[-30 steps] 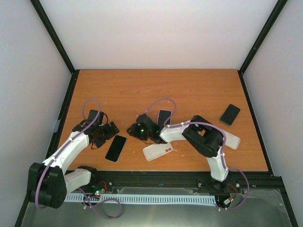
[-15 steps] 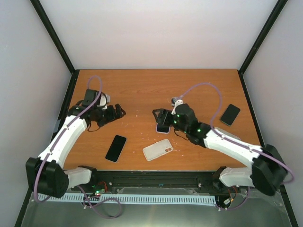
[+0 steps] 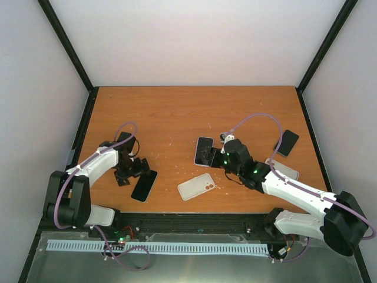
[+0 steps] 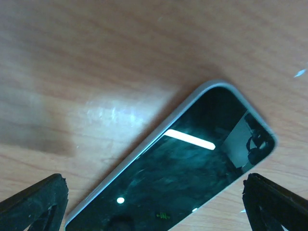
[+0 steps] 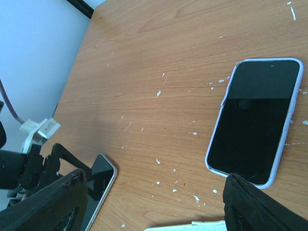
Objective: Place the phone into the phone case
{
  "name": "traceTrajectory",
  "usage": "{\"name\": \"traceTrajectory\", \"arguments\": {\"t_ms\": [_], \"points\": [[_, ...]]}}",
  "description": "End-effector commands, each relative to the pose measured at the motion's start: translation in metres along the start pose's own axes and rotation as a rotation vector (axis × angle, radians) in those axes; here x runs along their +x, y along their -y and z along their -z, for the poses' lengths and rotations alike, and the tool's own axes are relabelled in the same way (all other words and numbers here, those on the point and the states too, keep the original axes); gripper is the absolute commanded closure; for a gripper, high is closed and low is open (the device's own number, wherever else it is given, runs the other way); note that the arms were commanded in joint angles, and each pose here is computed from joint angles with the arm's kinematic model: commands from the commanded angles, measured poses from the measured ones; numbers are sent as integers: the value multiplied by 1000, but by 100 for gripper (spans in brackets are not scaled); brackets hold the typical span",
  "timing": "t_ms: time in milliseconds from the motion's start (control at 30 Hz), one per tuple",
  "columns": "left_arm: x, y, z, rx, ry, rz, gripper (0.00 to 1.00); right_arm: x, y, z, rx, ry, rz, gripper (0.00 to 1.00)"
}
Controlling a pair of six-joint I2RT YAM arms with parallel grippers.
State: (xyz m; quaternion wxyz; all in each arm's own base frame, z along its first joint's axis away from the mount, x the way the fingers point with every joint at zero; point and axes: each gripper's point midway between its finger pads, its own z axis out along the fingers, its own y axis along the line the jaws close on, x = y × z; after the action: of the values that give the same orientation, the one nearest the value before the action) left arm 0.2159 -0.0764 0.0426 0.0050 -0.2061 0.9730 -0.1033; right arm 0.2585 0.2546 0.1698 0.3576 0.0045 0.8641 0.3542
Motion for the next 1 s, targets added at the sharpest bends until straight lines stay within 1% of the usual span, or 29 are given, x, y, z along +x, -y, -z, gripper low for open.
{"name": "traceTrajectory", "arguments": {"t_ms": [0,67,300,433,533,667,767,967], "points": [[8,-6,-5,-5,-17,49,1,-7,2,5,18,39,-2,24],[15,-10,-9,-11,-39,65,0,-9,2,4,18,46,-2,24],[36,-4,-12,74,-83,83,0,-9,0,-4,23,33,-4,24],[43,7,-10,153,-96,96,0,-9,0,-5,22,34,-11,24],[47,20,-7,177,-88,69,1,-9,3,-4,34,36,-8,23],[56,39,-7,168,-93,18,0,-6,10,-2,60,36,-9,23],[51,48,-2,106,-38,-40,1,-3,15,1,78,31,-20,23],[33,50,13,-38,73,-172,1,4,24,6,90,28,-33,23]]}}
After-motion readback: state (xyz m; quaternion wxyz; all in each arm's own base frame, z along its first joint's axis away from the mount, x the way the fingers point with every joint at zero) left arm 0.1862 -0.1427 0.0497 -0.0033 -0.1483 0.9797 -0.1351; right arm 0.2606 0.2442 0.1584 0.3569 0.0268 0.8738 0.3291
